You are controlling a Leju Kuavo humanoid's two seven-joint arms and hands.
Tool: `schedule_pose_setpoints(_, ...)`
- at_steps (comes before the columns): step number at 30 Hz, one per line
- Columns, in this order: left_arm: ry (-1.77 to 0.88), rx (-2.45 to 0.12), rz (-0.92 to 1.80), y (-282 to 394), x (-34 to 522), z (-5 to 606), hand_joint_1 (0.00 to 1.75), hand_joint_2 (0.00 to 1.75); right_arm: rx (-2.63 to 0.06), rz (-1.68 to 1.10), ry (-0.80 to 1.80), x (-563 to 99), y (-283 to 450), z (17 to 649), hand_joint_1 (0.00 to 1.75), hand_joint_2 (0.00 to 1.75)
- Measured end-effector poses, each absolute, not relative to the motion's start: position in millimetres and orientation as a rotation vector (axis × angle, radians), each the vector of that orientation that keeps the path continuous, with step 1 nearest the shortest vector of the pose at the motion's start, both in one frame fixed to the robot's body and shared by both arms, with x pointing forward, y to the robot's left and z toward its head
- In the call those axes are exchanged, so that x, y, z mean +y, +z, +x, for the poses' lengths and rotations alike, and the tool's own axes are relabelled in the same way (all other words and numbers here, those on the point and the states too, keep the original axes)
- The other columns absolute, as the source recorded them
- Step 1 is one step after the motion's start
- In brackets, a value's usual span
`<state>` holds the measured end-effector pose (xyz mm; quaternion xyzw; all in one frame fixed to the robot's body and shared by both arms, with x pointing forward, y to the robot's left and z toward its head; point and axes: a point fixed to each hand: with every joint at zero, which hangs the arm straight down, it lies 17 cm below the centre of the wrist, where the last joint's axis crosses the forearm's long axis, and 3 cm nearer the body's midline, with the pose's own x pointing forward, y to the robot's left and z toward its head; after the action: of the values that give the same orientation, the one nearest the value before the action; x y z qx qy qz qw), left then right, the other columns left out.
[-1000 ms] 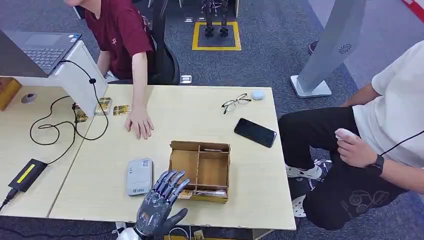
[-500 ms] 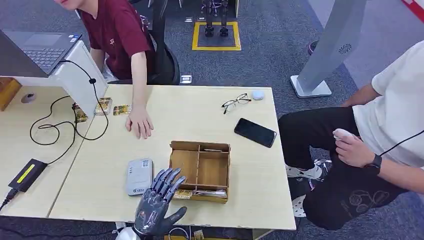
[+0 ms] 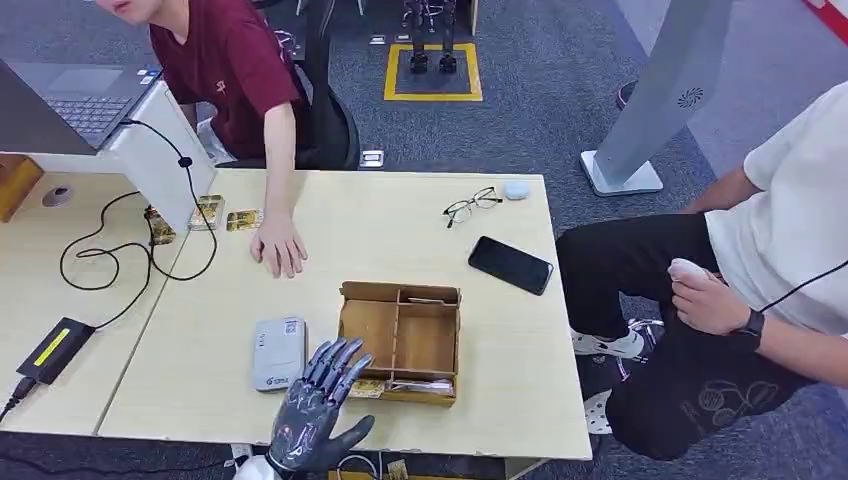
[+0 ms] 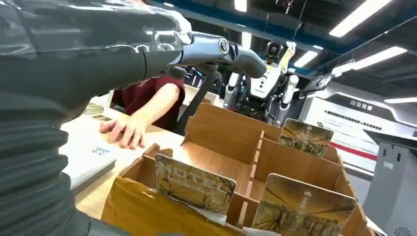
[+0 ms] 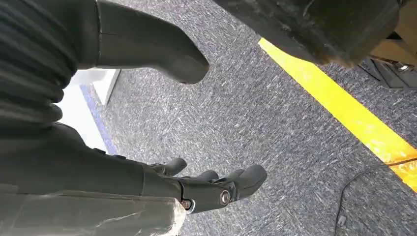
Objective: Pass the card to the sensor for recognition and then transmit it.
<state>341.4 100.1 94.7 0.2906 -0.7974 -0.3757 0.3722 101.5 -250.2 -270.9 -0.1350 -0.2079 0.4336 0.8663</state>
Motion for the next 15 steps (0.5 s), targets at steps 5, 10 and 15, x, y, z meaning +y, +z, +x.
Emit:
schedule_pose_setpoints(5, -0.939, -2.038, 0.732, 94.1, 101.4, 341.9, 1.75, 1.75, -0.435, -0.283, 0.908, -250.2, -270.9, 101.5, 0.00, 1.75)
schedule_pose_setpoints(10, -0.920, -2.008, 0.706, 87.4, 100.8, 343.1, 1.75, 1.75, -0.437, -0.284, 0.908, -250.3, -270.7, 102.0, 0.00, 1.75)
schedule_pose_setpoints(15, -0.935, -2.000, 0.697, 83.2, 99.7, 341.3, 1.75, 1.75, -0.437, -0.284, 0.908, -250.3, -270.7, 102.1, 0.00, 1.75)
